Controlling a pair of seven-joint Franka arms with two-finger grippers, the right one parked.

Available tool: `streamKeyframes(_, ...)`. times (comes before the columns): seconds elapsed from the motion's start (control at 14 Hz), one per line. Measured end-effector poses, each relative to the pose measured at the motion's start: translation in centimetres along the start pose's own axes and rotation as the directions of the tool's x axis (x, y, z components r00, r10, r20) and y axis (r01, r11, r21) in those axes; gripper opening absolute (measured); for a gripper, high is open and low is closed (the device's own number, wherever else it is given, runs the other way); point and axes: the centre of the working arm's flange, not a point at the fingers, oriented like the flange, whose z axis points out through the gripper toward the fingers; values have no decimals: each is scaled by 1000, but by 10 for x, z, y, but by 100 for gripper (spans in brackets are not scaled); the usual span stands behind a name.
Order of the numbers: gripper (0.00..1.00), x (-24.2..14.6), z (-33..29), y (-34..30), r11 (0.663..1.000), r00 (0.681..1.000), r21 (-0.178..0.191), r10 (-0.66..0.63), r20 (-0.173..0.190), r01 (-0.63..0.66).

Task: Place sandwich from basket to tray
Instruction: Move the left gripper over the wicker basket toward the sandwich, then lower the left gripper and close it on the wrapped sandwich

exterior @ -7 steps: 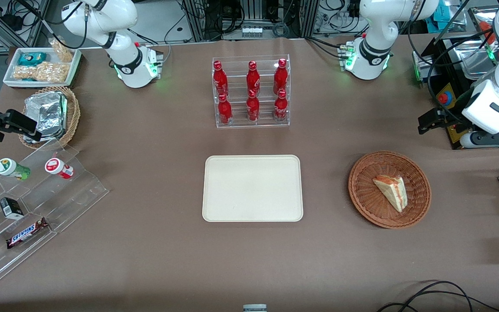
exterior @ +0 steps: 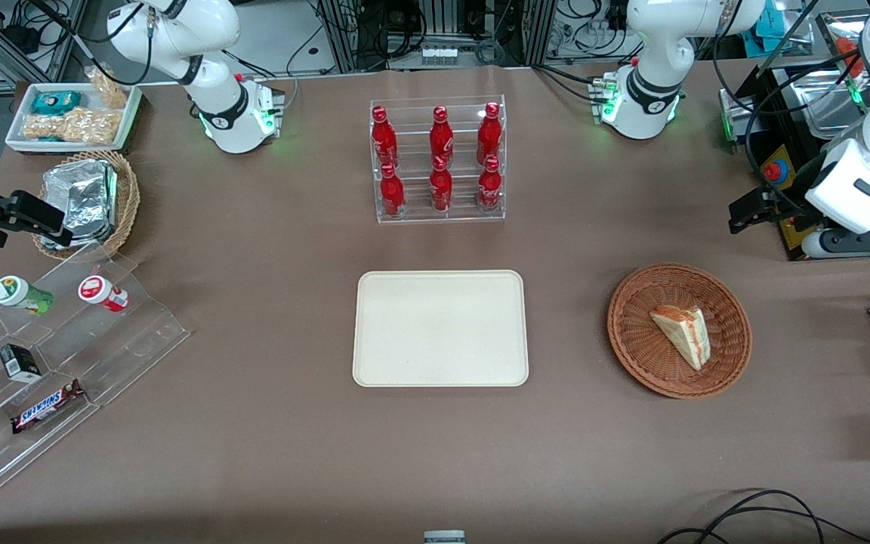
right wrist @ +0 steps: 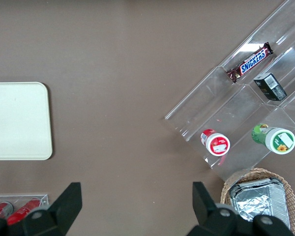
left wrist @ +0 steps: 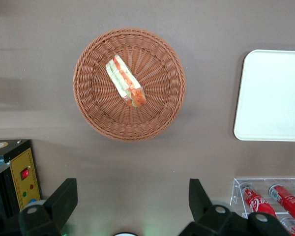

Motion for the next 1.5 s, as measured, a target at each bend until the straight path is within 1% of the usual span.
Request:
streamKeyframes(0.14, 100, 1, 7, -1, 1000, 1000, 6, -1, 17, 1)
streamKeyframes(0.21, 100, 4, 16, -2, 1000, 999, 11, -3, 35, 2)
streamKeyframes(0.29, 100, 7, 29, -4, 1000, 998, 14, -6, 60, 6)
streamKeyframes(0.43, 100, 19, 65, -8, 1000, 992, 22, -16, 126, 14)
streamKeyframes(0.5, 100, 29, 87, -10, 1000, 988, 24, -20, 152, 17)
streamKeyframes(0.57, 100, 40, 110, -11, 999, 987, 29, -23, 161, 18)
streamKeyframes(0.64, 100, 52, 134, -13, 999, 987, 41, -22, 162, 16)
streamKeyframes(0.71, 100, 62, 158, -14, 998, 988, 55, -20, 153, 12)
streamKeyframes(0.79, 100, 71, 181, -15, 998, 991, 59, -18, 136, 10)
streamKeyframes(0.86, 100, 76, 202, -16, 998, 993, 59, -32, 111, 25)
streamKeyframes(0.93, 100, 79, 219, -18, 996, 994, 59, -77, 82, 72)
streamKeyframes(1.0, 100, 79, 234, -22, 985, 985, 59, -167, 46, 164)
streamKeyframes(1.07, 100, 79, 246, -25, 958, 959, 52, -282, 8, 281)
streamKeyframes(1.14, 100, 80, 256, -25, 915, 916, 39, -401, -26, 401)
streamKeyframes(1.21, 100, 80, 267, -25, 865, 865, 25, -500, -47, 501)
streamKeyframes(1.29, 100, 80, 278, -25, 823, 822, 15, -566, -57, 568)
streamKeyframes(1.36, 100, 80, 291, -25, 795, 794, 7, -605, -62, 606)
streamKeyframes(1.5, 100, 77, 317, -26, 757, 755, -4, -652, -66, 654)
